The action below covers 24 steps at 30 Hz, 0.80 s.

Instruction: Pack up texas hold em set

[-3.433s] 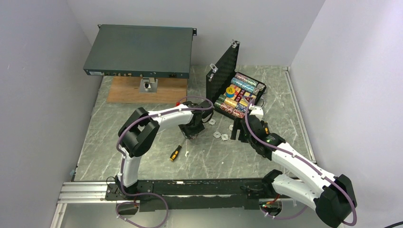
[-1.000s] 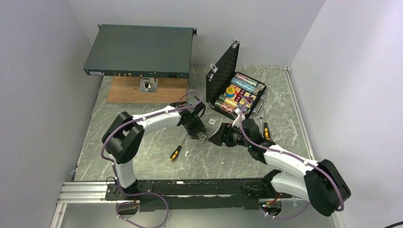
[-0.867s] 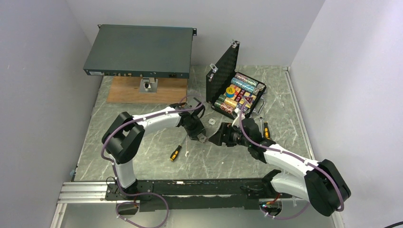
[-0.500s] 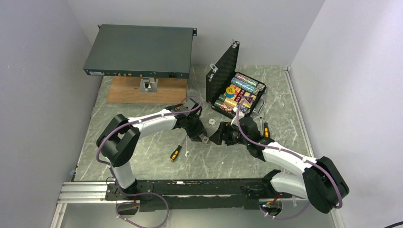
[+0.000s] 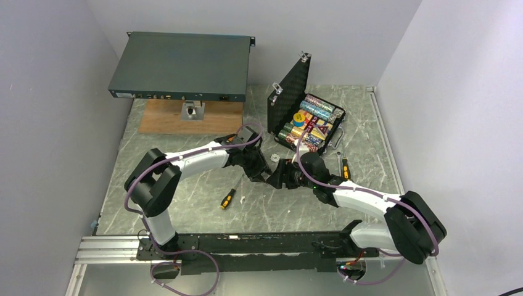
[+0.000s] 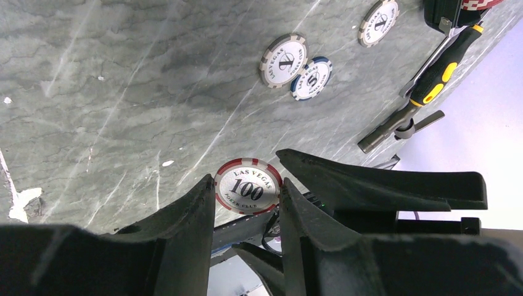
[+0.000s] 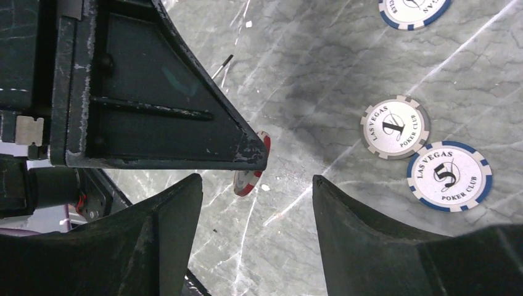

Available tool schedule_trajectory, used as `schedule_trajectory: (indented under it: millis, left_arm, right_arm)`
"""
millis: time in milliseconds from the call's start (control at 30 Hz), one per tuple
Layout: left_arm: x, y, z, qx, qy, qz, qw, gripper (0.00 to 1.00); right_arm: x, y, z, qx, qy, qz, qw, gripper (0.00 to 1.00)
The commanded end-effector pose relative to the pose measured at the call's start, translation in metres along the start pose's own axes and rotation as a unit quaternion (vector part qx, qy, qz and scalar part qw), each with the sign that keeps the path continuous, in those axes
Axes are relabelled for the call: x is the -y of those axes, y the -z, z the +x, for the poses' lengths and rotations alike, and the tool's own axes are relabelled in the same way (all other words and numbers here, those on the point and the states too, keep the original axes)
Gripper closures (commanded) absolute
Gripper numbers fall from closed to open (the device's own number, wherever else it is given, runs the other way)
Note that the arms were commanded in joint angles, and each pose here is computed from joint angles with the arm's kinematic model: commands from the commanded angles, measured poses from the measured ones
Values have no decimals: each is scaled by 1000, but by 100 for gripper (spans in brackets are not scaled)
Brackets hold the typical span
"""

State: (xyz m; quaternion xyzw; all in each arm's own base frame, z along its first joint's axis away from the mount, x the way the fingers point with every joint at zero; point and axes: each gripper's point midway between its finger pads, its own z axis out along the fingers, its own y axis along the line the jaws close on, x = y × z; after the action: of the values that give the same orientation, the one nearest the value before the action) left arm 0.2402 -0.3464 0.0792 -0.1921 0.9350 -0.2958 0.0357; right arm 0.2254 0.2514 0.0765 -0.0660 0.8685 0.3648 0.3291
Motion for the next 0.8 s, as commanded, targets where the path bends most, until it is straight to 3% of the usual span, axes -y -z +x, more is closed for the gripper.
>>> schedule_trajectory:
  millis: [0, 133, 767]
  left_arm:
    - [17, 11, -1, 1, -7, 32, 999, 68]
    - [14, 12, -2, 2, -5, 35, 999, 65]
    - [7, 15, -4, 11, -3, 25, 1000, 63]
  right_arm:
    - [-15, -4, -26, 48, 5, -17, 999, 33]
    - [-15, -6, -24, 47, 7, -21, 999, 42]
    - [-18, -12, -19, 38, -17, -26, 999, 52]
